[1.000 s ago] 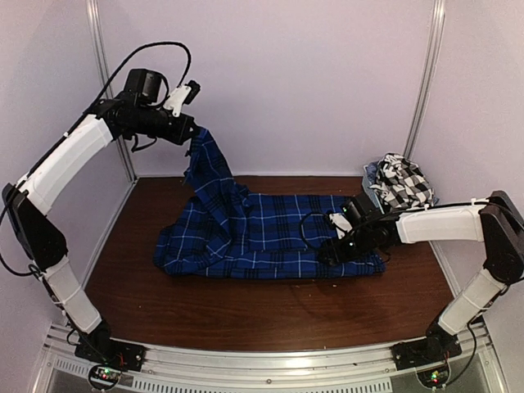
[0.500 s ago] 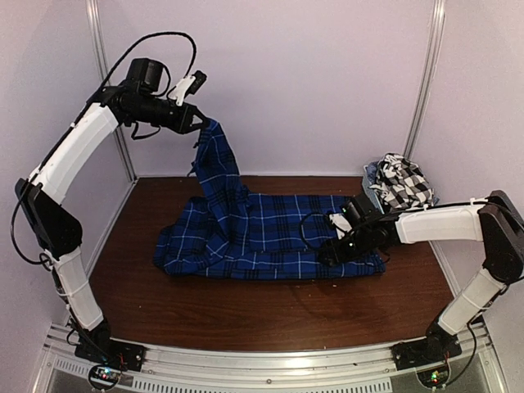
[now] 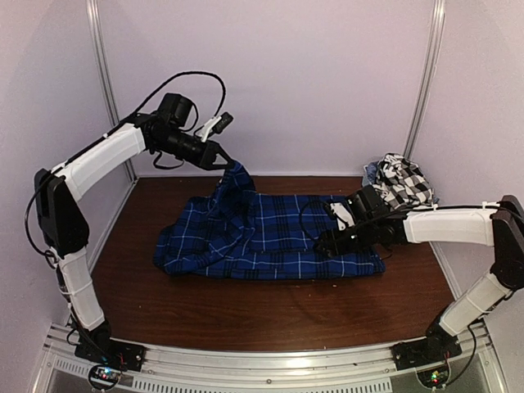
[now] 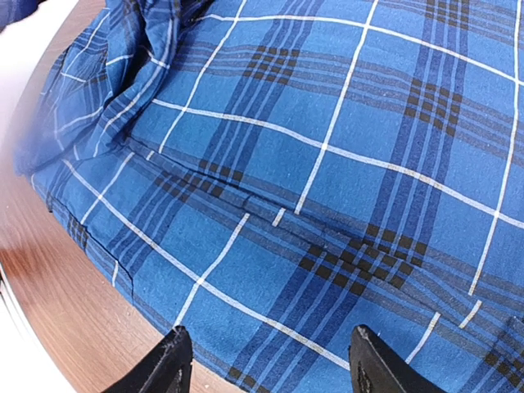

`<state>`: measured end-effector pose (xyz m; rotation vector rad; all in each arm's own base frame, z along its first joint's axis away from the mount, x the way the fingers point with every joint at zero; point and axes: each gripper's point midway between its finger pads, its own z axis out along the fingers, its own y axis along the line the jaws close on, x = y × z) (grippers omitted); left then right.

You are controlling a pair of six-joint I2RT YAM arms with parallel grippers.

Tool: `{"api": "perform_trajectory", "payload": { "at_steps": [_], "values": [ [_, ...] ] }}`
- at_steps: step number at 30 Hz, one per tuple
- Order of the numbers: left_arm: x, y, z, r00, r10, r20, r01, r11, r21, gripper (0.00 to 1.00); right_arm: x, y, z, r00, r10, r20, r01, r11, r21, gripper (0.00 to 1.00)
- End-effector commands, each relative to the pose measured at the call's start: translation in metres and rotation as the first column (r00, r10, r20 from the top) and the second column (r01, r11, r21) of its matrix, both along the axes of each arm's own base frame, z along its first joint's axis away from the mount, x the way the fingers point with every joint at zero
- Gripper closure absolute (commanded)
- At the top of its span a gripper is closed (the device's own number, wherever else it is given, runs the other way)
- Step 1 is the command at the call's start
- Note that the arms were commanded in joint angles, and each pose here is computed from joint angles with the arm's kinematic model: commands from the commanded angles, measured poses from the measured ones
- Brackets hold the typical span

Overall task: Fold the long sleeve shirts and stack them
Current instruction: Place the sleeve of the 1/3-folded shirt.

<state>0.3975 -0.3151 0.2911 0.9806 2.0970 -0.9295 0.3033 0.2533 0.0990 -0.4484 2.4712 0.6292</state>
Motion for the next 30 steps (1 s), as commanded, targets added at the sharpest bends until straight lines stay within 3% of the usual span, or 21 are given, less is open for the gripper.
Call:
{"api": "perform_trajectory", "payload": {
  "at_steps": [1,11,15,22,25,30],
  "values": [
    [0.011,-0.036,-0.018,0.999,-0.023,-0.028,0.021,0.997,-0.069,1.0,-0.001,0.001,0.006,1.0,-0.019,0.014,0.019,0.999,0.026,0.33],
    [0.032,-0.084,-0.086,0.994,-0.008,-0.108,0.005,1.0,-0.03,0.97,-0.004,-0.006,0.003,0.999,-0.043,0.008,0.043,0.999,0.015,0.33],
    [0.037,-0.075,-0.087,0.996,0.052,-0.075,-0.051,0.998,0.024,0.83,-0.006,-0.007,0.003,0.999,-0.045,0.006,0.045,0.999,0.013,0.33],
    [0.033,-0.008,-0.07,0.951,0.288,0.108,-0.303,0.938,0.166,0.37,-0.008,-0.009,-0.001,0.999,-0.046,0.002,0.046,0.999,0.011,0.33],
    [0.009,0.016,-0.076,0.938,0.329,0.107,-0.344,0.92,0.188,0.31,-0.006,-0.006,-0.001,0.999,-0.044,-0.001,0.044,0.999,0.02,0.33],
    [-0.043,0.045,-0.12,0.934,0.355,0.029,-0.352,0.908,0.228,0.3,-0.004,-0.004,0.0,0.999,-0.044,0.004,0.044,0.999,0.03,0.33]
  ]
}}
